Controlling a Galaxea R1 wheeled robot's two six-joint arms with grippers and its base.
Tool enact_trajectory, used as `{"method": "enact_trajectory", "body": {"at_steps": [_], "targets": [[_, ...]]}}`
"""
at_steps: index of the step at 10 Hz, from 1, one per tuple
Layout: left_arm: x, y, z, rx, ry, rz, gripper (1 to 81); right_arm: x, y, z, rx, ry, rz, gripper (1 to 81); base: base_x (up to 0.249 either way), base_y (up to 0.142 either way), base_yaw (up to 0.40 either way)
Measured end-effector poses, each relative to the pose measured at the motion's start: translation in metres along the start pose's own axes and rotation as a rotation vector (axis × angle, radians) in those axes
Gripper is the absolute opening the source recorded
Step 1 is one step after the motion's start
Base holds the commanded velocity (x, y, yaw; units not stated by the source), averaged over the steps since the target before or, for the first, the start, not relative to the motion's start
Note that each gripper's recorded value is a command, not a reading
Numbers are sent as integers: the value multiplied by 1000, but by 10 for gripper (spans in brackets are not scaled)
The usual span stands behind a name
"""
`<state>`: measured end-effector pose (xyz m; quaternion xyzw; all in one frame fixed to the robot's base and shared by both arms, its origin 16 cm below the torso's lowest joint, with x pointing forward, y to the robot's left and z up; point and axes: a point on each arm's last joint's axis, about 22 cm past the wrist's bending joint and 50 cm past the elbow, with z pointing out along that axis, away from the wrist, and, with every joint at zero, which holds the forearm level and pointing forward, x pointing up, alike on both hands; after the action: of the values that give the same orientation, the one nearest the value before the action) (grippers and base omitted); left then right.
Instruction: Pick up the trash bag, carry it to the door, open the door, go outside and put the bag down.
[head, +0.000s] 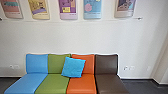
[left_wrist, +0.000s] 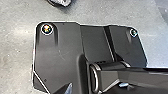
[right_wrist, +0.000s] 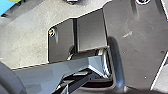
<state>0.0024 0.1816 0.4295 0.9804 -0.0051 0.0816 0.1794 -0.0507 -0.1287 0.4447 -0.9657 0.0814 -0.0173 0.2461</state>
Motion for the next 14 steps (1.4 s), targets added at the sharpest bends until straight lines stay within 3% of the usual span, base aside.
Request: {"method": "enact_trajectory", "body": {"at_steps": [6, 8, 10, 13, 14], "targets": [[-2, -1, 0, 1, -2, -6, 811, 1, 4, -2, -4, 0, 0, 811, 11, 0, 0], [-2, -8, -3, 8, -2, -5, 811, 1, 1, -5, 15, -4, 3, 811, 0, 0, 0], [-2, -15, -7, 6, -3, -5, 811, 0, -10, -14, 63, -16, 9, 811, 0, 0, 0], [1, -10, -18, -48, 1, -14, 811, 1, -3, -30, 86, -22, 14, 811, 0, 0, 0], [3, -20, -26, -53, 2, -16, 811, 0, -4, -34, 95, -26, 16, 811, 0, 0, 0]]}}
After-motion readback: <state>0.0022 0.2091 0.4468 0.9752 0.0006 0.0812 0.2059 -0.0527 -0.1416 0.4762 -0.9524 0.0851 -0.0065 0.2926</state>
